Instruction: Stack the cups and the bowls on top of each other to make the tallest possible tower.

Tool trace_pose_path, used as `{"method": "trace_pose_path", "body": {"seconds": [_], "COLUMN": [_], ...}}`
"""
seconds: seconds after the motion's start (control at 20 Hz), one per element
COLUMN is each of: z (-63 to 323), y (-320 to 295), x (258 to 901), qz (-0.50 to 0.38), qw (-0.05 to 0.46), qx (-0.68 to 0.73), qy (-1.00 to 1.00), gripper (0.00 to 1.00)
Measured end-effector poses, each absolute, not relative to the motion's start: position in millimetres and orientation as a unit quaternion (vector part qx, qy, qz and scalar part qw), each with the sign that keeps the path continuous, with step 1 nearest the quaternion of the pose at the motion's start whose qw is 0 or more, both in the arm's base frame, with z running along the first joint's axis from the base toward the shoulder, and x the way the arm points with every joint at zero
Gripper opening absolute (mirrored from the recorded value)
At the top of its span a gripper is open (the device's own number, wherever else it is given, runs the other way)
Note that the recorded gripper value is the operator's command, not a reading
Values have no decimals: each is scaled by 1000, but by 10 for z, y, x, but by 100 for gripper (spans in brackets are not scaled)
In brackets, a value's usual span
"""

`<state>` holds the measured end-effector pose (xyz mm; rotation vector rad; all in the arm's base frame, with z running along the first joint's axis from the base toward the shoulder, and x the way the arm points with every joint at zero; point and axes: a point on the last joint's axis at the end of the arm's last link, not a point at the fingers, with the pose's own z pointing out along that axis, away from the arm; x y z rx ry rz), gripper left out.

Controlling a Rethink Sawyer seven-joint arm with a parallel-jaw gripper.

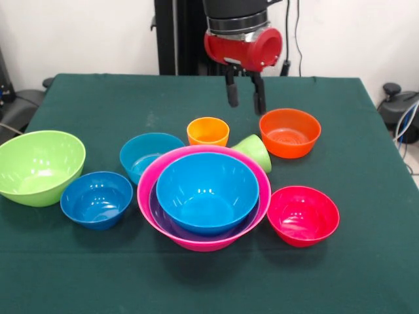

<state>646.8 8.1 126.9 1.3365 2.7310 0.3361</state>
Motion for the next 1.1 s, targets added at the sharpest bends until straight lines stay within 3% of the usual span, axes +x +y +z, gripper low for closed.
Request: {"method": "trace_pose_path", "body": {"seconds": [0.6,1.1], "z": [1179,1063], "y": [-506,-704], "x": [6150,6019], "qz": [91,92], "qw": [36,75], "qx": [472,476], "qy": [876,872], "gripper": [100,100]}}
